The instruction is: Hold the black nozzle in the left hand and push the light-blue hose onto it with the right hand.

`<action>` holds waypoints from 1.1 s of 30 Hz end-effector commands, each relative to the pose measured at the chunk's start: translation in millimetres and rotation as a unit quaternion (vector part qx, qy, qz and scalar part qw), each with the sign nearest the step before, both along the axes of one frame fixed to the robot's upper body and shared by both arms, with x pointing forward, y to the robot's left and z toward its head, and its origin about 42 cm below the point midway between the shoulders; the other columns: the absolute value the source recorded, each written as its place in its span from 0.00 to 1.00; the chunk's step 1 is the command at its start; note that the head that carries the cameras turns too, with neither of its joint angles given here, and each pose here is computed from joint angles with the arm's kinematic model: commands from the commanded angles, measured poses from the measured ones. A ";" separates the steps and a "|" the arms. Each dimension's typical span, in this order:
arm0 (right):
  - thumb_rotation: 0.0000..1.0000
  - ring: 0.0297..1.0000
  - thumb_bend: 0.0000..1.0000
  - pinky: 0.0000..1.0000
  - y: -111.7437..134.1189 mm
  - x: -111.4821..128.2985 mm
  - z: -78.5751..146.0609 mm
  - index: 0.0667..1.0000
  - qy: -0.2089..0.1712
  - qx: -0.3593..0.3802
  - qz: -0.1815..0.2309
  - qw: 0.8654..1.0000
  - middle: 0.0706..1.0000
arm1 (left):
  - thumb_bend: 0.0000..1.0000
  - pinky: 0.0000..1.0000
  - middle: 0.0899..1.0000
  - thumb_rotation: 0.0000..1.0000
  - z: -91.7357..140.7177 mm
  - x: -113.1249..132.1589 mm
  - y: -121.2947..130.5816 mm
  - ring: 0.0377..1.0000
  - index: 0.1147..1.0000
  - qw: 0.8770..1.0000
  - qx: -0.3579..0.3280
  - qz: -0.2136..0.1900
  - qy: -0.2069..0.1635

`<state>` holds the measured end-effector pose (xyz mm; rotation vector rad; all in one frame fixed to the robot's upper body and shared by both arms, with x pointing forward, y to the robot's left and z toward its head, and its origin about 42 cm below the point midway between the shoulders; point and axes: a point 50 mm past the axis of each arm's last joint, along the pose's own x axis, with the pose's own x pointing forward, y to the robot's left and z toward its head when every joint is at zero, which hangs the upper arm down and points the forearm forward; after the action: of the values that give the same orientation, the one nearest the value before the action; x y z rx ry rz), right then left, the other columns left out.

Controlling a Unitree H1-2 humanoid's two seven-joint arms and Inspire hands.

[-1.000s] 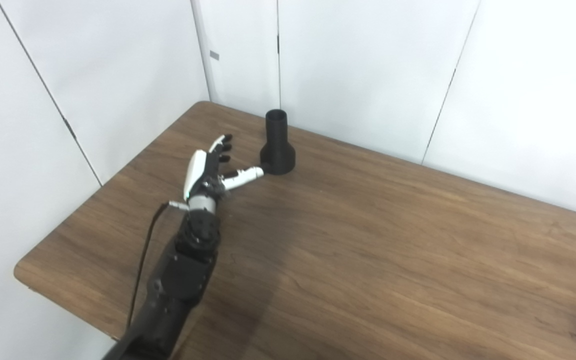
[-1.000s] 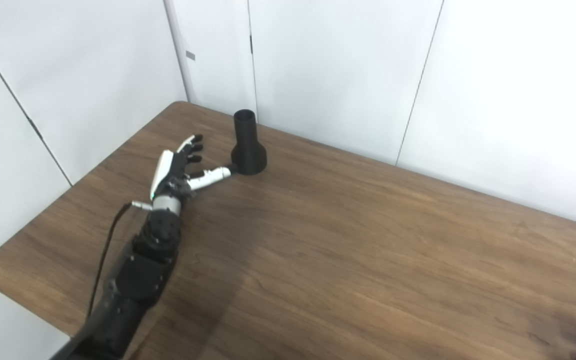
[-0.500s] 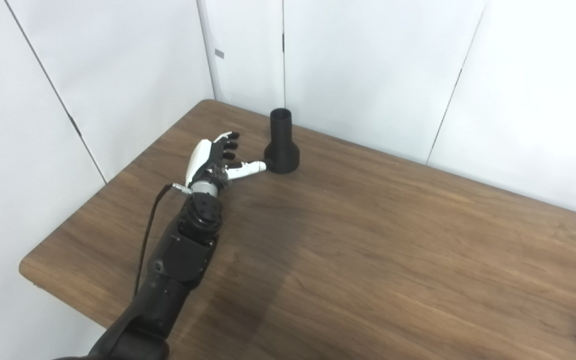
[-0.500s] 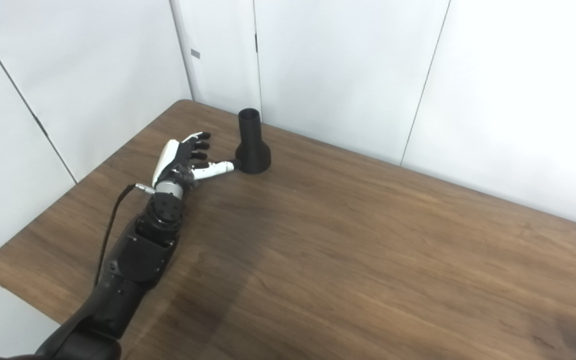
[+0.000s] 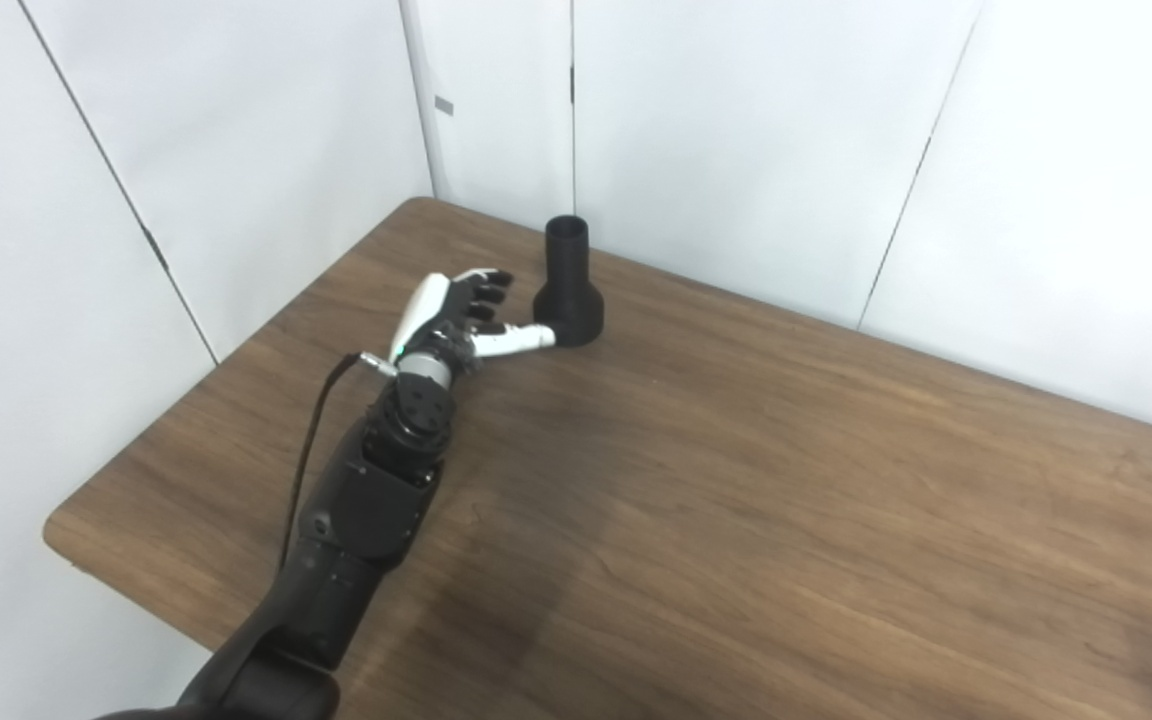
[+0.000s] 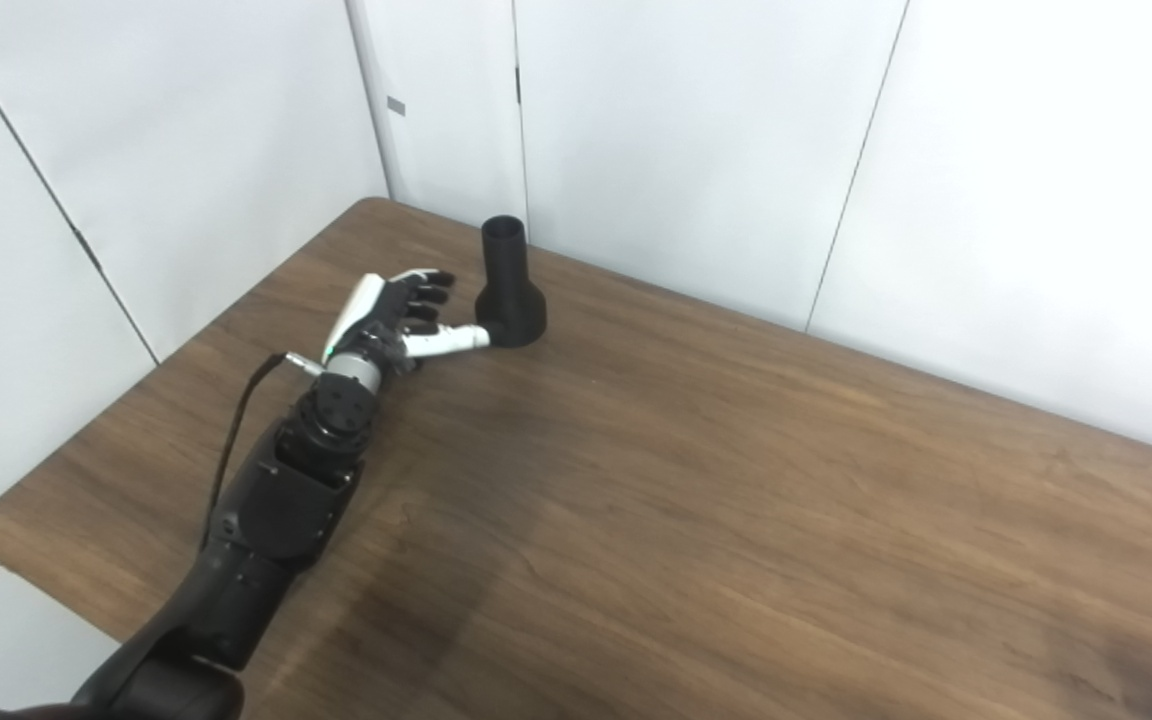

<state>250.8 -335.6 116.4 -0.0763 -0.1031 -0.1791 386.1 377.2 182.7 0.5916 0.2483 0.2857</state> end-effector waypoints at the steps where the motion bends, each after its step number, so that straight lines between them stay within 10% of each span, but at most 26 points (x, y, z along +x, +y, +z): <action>1: 0.55 0.52 0.84 0.41 -1.5 3.9 12.8 0.50 -0.026 -0.002 0.007 1.000 0.54 | 1.00 0.76 0.88 0.35 -5.0 4.1 -23.7 0.84 0.89 0.997 -0.035 -0.063 0.022; 33: 0.58 0.52 0.89 0.41 7.6 -9.8 16.6 0.50 -0.018 -0.013 0.016 1.000 0.54 | 1.00 0.68 0.83 0.32 -18.4 33.9 -40.7 0.80 0.93 0.997 0.013 -0.047 0.064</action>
<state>237.5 -327.7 119.8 -0.0867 -0.0774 -0.1594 418.8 348.0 181.3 0.6554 0.2754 0.2255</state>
